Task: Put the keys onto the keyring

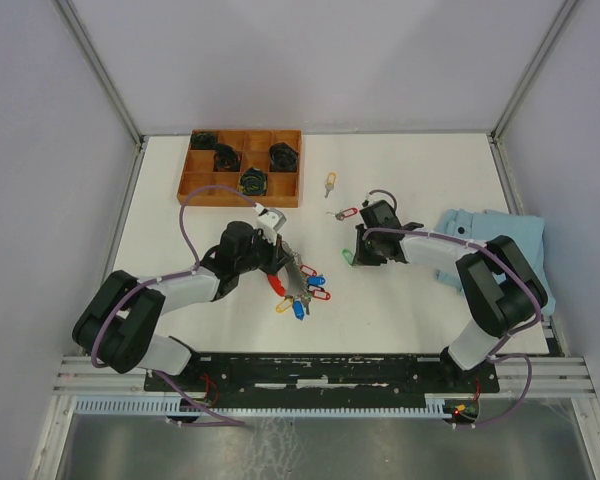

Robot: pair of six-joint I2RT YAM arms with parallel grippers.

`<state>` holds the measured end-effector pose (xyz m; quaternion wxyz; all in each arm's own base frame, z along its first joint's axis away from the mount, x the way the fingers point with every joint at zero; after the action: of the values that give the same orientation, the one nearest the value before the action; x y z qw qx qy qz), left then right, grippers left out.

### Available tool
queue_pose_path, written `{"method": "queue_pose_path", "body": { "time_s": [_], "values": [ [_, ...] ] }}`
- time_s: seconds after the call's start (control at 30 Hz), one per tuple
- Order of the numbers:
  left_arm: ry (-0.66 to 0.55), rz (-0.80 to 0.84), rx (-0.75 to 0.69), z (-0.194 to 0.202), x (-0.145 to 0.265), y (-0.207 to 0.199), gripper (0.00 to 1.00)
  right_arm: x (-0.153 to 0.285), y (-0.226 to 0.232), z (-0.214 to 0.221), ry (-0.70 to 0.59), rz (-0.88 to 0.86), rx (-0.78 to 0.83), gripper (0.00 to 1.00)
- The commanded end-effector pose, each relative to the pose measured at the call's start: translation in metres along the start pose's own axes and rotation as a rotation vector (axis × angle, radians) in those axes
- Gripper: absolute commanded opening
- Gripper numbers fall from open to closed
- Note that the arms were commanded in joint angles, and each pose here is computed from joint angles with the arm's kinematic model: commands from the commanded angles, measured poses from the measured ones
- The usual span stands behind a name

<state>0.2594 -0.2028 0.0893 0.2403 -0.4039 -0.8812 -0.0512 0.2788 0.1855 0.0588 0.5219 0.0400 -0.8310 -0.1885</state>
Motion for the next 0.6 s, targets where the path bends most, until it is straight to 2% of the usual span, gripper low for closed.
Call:
{"method": "queue_pose_path", "body": {
  "time_s": [0.0, 0.3, 0.57],
  "values": [
    [-0.074, -0.006, -0.037, -0.025, -0.003, 0.004, 0.03, 0.002, 0.013, -0.011, -0.019, -0.058, -0.024, 0.21],
    [-0.068, 0.019, -0.048, -0.023, -0.005, 0.002, 0.03, 0.013, 0.020, -0.013, -0.015, -0.114, 0.020, 0.01],
    [-0.078, 0.086, -0.064, -0.026, -0.005, -0.006, 0.03, 0.049, 0.022, -0.018, -0.067, -0.182, 0.212, 0.01]
  ]
}}
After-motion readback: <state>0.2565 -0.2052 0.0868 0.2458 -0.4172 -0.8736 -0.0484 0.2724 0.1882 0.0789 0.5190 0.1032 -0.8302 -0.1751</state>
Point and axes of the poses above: each gripper's point midway between its finger pads, its own x axis back along the fingers, its own y axis along the line the jaws close on, z = x × y, the point moved 5 cm from there along x, back along the fingers, and after that the axes turned 11 degrees about -x, right-handed, at the moved point
